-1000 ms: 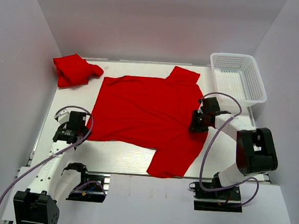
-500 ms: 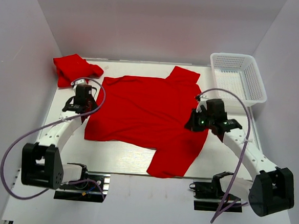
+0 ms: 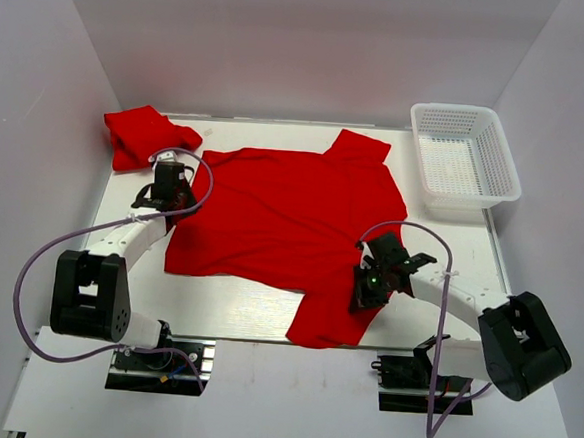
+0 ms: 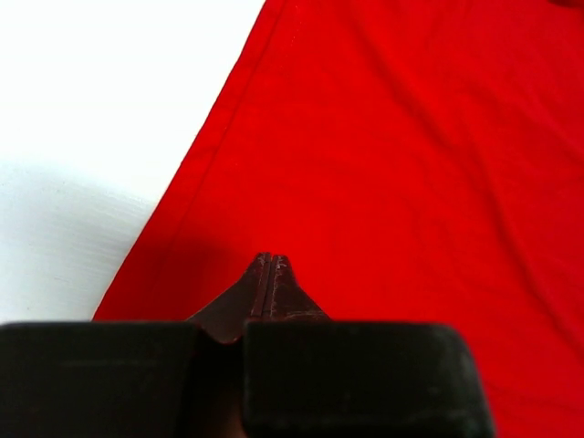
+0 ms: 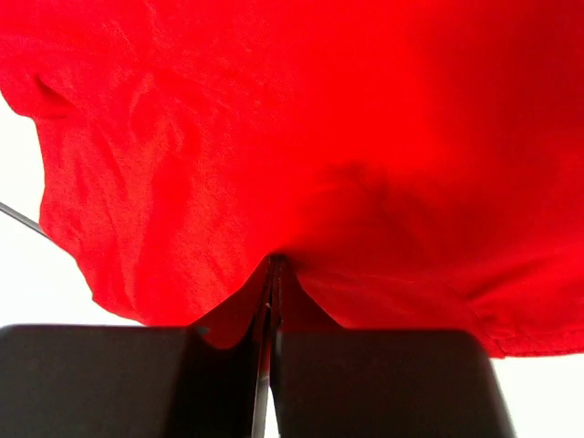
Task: Fold and stack the t-shirts
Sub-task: Flatten out the tshirt
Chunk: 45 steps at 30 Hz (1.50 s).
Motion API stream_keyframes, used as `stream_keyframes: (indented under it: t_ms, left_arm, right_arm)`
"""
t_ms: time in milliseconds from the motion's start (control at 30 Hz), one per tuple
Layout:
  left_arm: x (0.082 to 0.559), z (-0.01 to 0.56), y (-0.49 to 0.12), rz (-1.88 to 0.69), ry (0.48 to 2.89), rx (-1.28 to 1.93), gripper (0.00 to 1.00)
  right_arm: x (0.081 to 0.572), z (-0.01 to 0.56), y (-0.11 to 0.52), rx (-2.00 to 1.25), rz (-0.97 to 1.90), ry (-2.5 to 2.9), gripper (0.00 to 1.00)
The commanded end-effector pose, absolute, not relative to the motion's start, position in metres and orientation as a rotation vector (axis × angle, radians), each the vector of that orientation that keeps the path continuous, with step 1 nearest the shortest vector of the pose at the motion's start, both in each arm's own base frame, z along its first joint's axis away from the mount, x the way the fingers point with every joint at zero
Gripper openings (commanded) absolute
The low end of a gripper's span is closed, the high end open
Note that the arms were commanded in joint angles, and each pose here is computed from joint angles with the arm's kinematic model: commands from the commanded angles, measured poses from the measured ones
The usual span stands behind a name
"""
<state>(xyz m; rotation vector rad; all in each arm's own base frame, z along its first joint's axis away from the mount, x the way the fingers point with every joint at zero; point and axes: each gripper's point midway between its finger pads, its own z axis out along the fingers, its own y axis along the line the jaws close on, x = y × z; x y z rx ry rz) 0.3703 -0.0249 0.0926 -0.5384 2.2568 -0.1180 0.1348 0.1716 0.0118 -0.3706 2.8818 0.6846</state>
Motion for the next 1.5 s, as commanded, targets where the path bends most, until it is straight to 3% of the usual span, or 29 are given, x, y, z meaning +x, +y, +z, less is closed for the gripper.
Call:
stream_keyframes:
  t_ms: [0,300,467,767,833,967,1133,1367,1467]
  left_arm:
    - [0.367,0.093,-0.026,-0.119,2.249,-0.522,0.00]
    - [0.361,0.101,-0.017,-0.078,2.215,-0.563,0.03]
    - [0.361,0.098,-0.019,-0.092,2.225,-0.572,0.04]
    - [0.369,0.096,-0.026,-0.127,2.227,-0.546,0.08]
    - [0.378,0.103,-0.031,-0.162,2.209,-0.499,0.11]
    - [0.409,0.120,-0.048,-0.240,2.195,-0.347,0.31]
    - [0.452,0.123,-0.056,-0.276,2.166,-0.245,0.35]
    - [0.512,0.096,-0.050,-0.226,2.175,-0.266,0.23]
    - [0.534,0.081,-0.051,-0.226,2.175,-0.266,0.38]
  right_arm:
    - [0.129,-0.007,0.159,-0.340,0.536,2.954,0.00]
    - [0.137,-0.006,0.136,-0.074,0.279,3.004,0.00]
    - [0.117,-0.002,0.109,0.048,0.115,3.040,0.00]
    - [0.130,0.017,0.107,0.154,0.102,2.972,0.00]
    - [0.144,0.033,0.120,0.112,0.173,2.925,0.00]
    - [0.205,0.106,0.158,-0.063,0.371,2.667,0.00]
    - [0.286,0.176,0.190,-0.213,0.380,2.388,0.00]
    - [0.327,0.141,0.234,-0.261,0.479,2.418,0.00]
    - [0.334,0.130,0.241,-0.270,0.501,2.422,0.00]
